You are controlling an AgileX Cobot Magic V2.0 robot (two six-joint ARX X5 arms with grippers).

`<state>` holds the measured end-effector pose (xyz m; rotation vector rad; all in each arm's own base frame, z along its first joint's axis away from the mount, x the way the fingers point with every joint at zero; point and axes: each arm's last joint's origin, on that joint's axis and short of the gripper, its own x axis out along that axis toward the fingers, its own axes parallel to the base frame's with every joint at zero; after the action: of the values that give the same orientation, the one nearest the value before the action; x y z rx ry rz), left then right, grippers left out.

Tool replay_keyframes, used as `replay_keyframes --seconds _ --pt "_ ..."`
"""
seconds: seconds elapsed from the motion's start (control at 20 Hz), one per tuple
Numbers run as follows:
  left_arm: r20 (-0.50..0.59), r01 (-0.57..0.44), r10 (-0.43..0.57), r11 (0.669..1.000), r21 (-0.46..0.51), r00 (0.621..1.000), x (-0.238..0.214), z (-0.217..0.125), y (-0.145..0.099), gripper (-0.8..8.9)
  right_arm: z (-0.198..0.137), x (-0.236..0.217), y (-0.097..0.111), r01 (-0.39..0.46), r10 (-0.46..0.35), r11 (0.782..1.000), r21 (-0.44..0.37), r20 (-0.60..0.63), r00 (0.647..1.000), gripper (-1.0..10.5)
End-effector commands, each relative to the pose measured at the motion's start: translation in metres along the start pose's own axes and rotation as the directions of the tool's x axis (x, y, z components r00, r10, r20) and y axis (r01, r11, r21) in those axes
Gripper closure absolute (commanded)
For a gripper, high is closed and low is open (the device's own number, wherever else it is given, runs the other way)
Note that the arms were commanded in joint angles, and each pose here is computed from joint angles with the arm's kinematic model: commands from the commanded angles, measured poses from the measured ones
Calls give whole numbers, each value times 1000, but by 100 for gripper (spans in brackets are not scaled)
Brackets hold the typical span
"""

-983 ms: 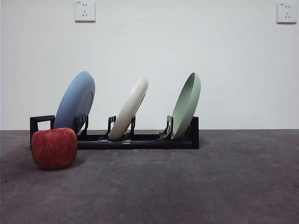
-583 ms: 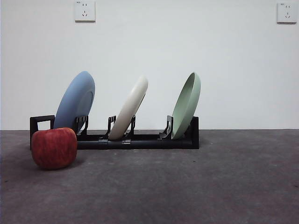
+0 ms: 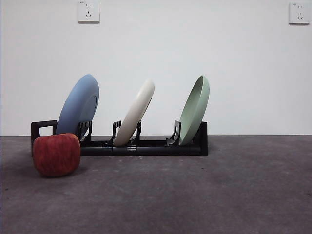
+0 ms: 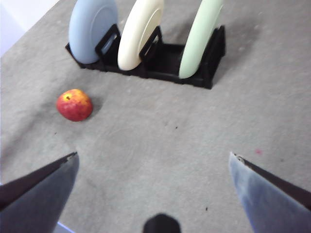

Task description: Take the yellow plate from the plate rack,put the plate on the table,take the apple from the table,put the apple in the plate

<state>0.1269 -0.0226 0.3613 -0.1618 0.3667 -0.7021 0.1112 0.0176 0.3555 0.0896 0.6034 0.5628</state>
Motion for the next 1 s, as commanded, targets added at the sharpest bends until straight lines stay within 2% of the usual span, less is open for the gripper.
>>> replay_keyframes --seconds 0.05,0.2,0.5,0.75,1.0 --pt "-15 43 -42 998 47 999 17 20 5 279 2 1 0 -18 18 1000 -6 4 1000 376" --pt "-79 96 -91 994 61 993 56 50 12 279 2 3 -2 -18 18 1000 2 -6 1000 376" --pt "-201 106 -81 988 116 976 154 83 25 279 2 4 -2 -18 18 1000 3 -7 1000 379" --pt "-240 60 -23 987 147 970 229 83 35 279 2 4 -2 -19 19 1000 3 -8 1000 379" --pt "-271 -11 56 986 167 961 281 61 50 279 3 4 -2 -19 19 1000 3 -8 1000 379"
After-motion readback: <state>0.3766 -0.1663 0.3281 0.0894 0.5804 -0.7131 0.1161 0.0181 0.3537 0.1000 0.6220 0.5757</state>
